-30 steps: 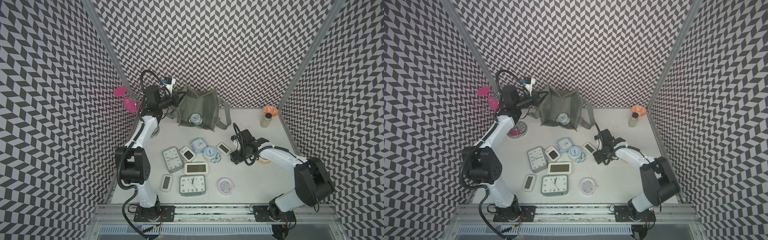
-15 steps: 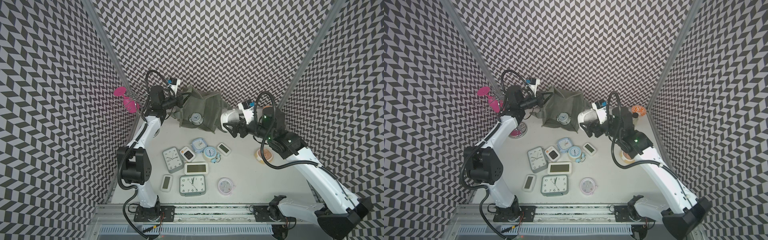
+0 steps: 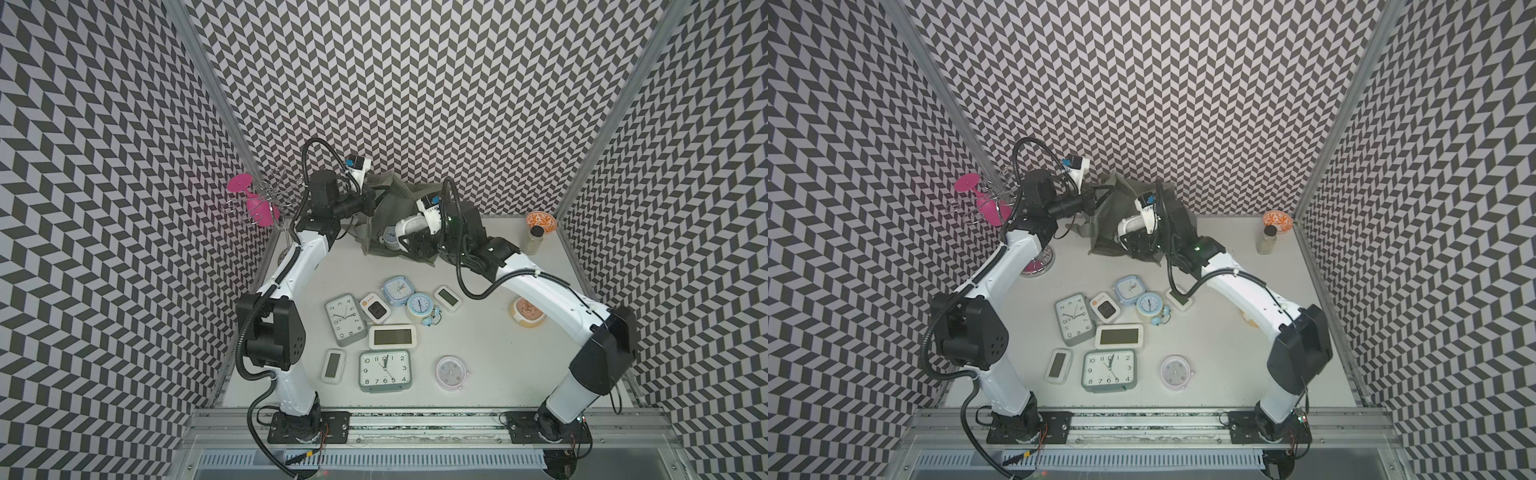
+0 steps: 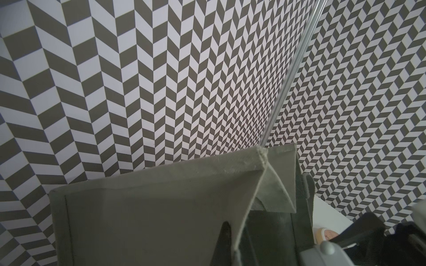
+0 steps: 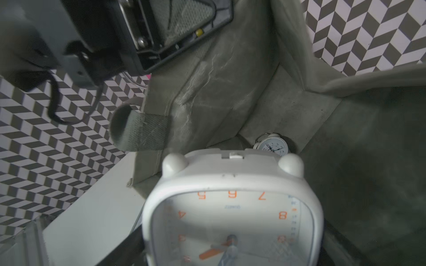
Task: Put the alarm clock into the canvas bag
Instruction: Place the alarm at the canvas bag.
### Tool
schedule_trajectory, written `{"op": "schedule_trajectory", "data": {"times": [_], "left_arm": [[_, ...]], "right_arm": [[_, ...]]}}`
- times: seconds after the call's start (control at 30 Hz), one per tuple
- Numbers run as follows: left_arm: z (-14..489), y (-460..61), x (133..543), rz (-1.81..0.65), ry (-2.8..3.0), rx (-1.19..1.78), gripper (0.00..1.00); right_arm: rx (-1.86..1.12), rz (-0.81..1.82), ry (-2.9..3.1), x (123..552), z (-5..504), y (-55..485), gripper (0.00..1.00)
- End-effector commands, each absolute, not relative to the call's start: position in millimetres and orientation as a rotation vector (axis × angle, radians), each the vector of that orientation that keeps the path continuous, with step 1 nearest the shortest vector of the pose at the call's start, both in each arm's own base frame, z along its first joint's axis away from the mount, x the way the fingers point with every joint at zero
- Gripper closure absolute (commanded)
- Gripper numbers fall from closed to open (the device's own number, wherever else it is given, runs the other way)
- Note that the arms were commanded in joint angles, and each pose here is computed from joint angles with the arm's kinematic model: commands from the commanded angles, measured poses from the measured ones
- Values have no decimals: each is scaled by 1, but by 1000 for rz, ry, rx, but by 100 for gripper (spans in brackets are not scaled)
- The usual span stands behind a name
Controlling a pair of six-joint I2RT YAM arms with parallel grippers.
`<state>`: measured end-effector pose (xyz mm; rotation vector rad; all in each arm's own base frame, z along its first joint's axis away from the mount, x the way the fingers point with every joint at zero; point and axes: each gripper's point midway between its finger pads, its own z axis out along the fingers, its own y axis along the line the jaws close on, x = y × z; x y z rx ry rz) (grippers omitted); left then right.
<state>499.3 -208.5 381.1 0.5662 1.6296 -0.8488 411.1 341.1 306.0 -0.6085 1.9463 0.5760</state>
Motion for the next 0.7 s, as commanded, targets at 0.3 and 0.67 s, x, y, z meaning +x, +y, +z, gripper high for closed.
{"op": "schedule_trajectory", "data": {"times": [0.3, 0.67], "left_arm": [[441, -215, 475, -818, 1523, 561, 100], [444, -220, 467, -845, 1501, 596, 100]], "right_arm": [[-701, 178, 1688, 495, 300, 367, 39], [-793, 72, 1743, 565, 224, 382, 38]]}}
